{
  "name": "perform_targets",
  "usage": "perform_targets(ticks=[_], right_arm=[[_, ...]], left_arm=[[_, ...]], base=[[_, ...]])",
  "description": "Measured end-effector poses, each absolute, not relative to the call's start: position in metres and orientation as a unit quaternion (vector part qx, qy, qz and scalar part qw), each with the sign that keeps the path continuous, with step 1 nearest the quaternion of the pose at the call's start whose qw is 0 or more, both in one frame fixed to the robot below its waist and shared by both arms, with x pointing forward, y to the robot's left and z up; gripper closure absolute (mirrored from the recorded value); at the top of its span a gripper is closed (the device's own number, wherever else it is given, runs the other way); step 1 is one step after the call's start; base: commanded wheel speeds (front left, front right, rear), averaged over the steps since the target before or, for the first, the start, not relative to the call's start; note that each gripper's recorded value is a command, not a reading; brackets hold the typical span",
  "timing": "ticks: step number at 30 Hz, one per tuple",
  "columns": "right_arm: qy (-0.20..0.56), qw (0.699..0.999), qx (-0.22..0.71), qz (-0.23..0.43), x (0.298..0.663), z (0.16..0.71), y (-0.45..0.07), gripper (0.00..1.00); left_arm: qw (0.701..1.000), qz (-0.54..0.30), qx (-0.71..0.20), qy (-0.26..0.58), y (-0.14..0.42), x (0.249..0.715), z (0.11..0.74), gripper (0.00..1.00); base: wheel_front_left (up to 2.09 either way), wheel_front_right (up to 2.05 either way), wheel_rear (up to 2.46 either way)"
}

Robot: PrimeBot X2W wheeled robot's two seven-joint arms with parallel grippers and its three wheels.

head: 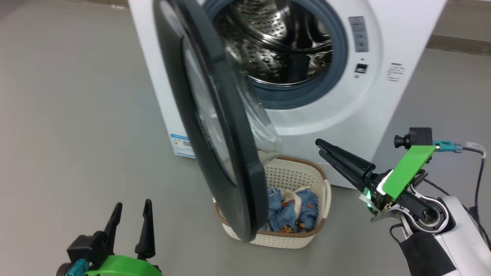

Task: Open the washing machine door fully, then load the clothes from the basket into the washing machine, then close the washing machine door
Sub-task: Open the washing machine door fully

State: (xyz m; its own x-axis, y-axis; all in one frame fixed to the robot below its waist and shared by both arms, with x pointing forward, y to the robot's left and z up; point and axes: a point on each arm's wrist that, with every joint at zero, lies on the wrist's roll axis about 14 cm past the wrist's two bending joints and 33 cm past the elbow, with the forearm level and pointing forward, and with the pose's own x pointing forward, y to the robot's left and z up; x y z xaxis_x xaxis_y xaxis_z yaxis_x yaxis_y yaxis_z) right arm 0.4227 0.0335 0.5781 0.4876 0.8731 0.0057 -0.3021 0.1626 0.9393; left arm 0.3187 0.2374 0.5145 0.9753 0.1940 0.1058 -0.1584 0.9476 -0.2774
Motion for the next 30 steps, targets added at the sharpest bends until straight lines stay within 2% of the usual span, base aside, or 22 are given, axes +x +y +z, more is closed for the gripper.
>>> perform_targets(ticks=[1, 4, 7, 13, 18, 24, 30], right_arm=[[0.276, 0.715, 0.494, 0.411, 0.423, 0.58, 0.028, 0.0], [0.224, 0.768, 0.459, 0.386, 0.421, 0.583, 0.004, 0.0], [0.187, 0.804, 0.434, 0.361, 0.418, 0.582, -0.015, 0.0], [0.109, 0.846, 0.424, 0.304, 0.413, 0.585, -0.056, 0.0], [0.041, 0.892, 0.373, 0.253, 0.406, 0.581, -0.092, 0.0], [-0.015, 0.921, 0.334, 0.202, 0.396, 0.567, -0.12, 0.0], [-0.014, 0.958, 0.238, 0.161, 0.394, 0.537, -0.148, 0.0]], left_arm=[[0.985, 0.083, -0.135, -0.066, 0.234, 0.322, 0.515, 0.0], [0.987, 0.059, -0.137, -0.064, 0.22, 0.333, 0.516, 0.0], [0.987, 0.046, -0.138, -0.063, 0.212, 0.34, 0.517, 0.0], [0.988, 0.022, -0.14, -0.059, 0.195, 0.35, 0.516, 0.0], [0.988, 0.004, -0.14, -0.062, 0.182, 0.356, 0.52, 0.0], [0.988, -0.012, -0.141, -0.056, 0.171, 0.357, 0.518, 0.0], [0.988, -0.019, -0.141, -0.059, 0.167, 0.359, 0.52, 0.0]], base=[[0.0, 0.0, 0.0], [0.0, 0.0, 0.0], [0.0, 0.0, 0.0], [0.0, 0.0, 0.0], [0.0, 0.0, 0.0], [0.0, 0.0, 0.0], [0.0, 0.0, 0.0]])
